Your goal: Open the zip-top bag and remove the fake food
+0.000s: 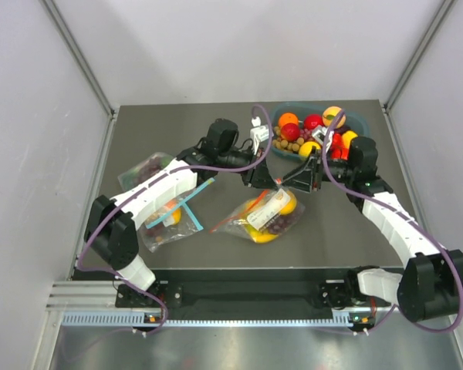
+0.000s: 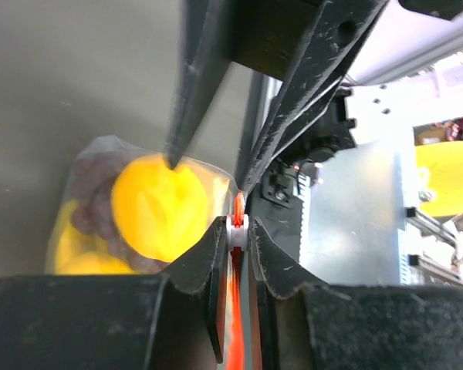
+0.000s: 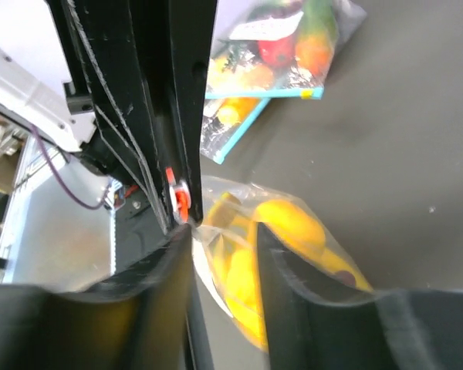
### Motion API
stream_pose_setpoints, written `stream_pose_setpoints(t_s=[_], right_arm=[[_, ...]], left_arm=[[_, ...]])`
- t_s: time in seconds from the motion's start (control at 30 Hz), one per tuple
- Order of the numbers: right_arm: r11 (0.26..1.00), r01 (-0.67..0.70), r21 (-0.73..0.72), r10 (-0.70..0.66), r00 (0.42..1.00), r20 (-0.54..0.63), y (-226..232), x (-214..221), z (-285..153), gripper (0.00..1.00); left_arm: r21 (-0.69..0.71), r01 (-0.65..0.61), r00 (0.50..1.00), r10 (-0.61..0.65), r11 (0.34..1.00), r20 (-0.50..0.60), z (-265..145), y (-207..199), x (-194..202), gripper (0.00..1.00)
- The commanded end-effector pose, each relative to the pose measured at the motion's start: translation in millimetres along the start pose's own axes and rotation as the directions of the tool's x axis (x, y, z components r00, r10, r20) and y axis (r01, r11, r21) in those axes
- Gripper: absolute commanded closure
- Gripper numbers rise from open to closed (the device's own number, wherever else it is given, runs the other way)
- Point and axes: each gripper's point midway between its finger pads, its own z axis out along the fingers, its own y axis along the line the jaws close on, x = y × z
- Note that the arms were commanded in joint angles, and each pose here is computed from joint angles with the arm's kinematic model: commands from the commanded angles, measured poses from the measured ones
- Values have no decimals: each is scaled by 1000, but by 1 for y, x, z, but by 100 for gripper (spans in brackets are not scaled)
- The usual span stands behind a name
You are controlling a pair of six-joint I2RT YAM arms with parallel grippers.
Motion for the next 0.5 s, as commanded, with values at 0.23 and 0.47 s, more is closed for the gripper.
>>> stream_pose_setpoints(t_s=[0.23,0.47], right_arm=[[981,87,-172,-90,996,-7,30,-24,9,53],[976,65,-206,-73,997,-31,40,-14,7,54]], left_arm=[[110,-79,996,84,991,-40,-12,-35,-18,100],[77,-73,994,78,994,-74,-14,-25,-9,100]])
